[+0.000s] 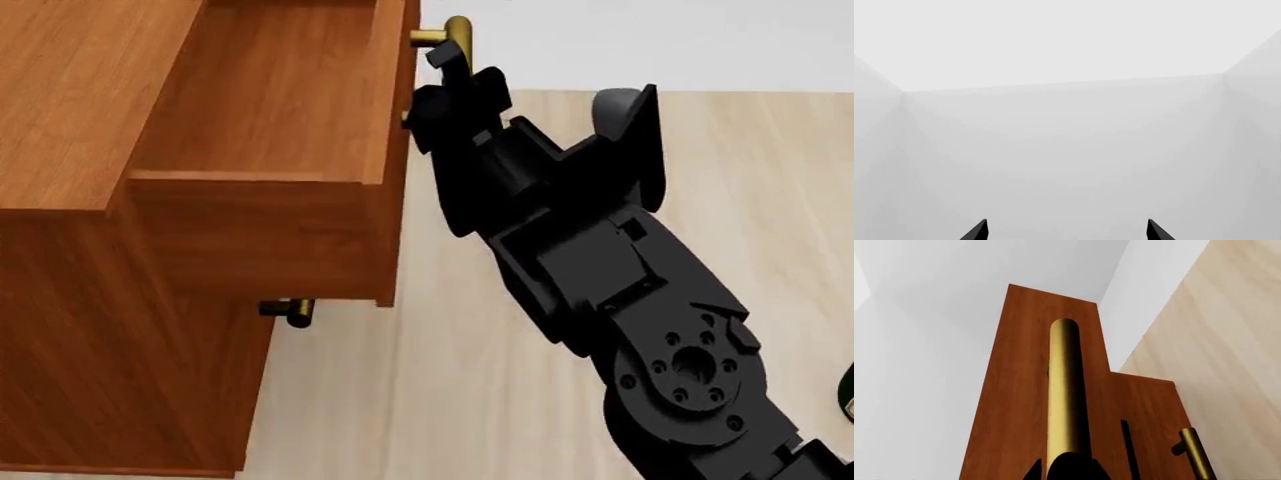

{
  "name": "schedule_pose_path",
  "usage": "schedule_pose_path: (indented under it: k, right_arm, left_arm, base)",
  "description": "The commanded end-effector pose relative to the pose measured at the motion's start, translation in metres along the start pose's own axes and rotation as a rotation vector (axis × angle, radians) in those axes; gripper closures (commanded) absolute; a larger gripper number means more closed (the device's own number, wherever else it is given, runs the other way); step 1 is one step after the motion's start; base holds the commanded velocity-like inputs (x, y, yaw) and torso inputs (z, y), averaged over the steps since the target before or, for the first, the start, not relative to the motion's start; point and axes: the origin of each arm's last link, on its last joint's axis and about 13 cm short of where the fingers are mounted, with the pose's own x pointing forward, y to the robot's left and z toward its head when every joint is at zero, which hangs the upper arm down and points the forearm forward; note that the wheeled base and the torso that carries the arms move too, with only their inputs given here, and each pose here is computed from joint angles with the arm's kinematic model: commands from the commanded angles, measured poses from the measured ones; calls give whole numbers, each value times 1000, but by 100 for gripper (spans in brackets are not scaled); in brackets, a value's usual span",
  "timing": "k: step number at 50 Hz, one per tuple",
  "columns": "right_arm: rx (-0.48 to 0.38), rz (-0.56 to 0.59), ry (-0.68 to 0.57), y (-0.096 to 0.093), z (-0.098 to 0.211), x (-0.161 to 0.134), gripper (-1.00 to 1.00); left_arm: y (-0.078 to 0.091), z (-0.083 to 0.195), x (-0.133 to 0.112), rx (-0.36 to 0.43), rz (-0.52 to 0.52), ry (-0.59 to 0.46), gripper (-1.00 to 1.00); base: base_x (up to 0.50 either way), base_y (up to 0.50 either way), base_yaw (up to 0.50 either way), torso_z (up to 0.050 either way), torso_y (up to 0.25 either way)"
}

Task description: Close the bottom drawer of the cabinet and open the top drawer.

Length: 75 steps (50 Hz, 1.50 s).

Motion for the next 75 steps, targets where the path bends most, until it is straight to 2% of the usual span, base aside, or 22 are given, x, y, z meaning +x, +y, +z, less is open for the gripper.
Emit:
schedule_pose_path:
  k: [1,7,8,41,75]
  right_arm:
    - [-39,133,4,19,1,0,100]
    - [-38,136,7,19,1,1,100]
    - [-39,135,9,20,1,1,-100]
    - [-33,138,-1,22,3,-1,-100]
    - [7,51,-10,-6,1,9,-100]
  left_arm:
    - [0,0,0,0,0,-1,-100]
    - [1,0,0,0,2,-1,-100]
    - [1,0,0,0,2,-2,-100]
    - [0,2,1,-1,-1,-6,-100]
    - [1,4,-1,-2,6,-9,-100]
  base:
    - [0,0,0,0,0]
    - [2,0,0,2,2]
    - [0,0,0,0,10]
    - [0,0,0,0,1]
    - [0,0,0,0,0]
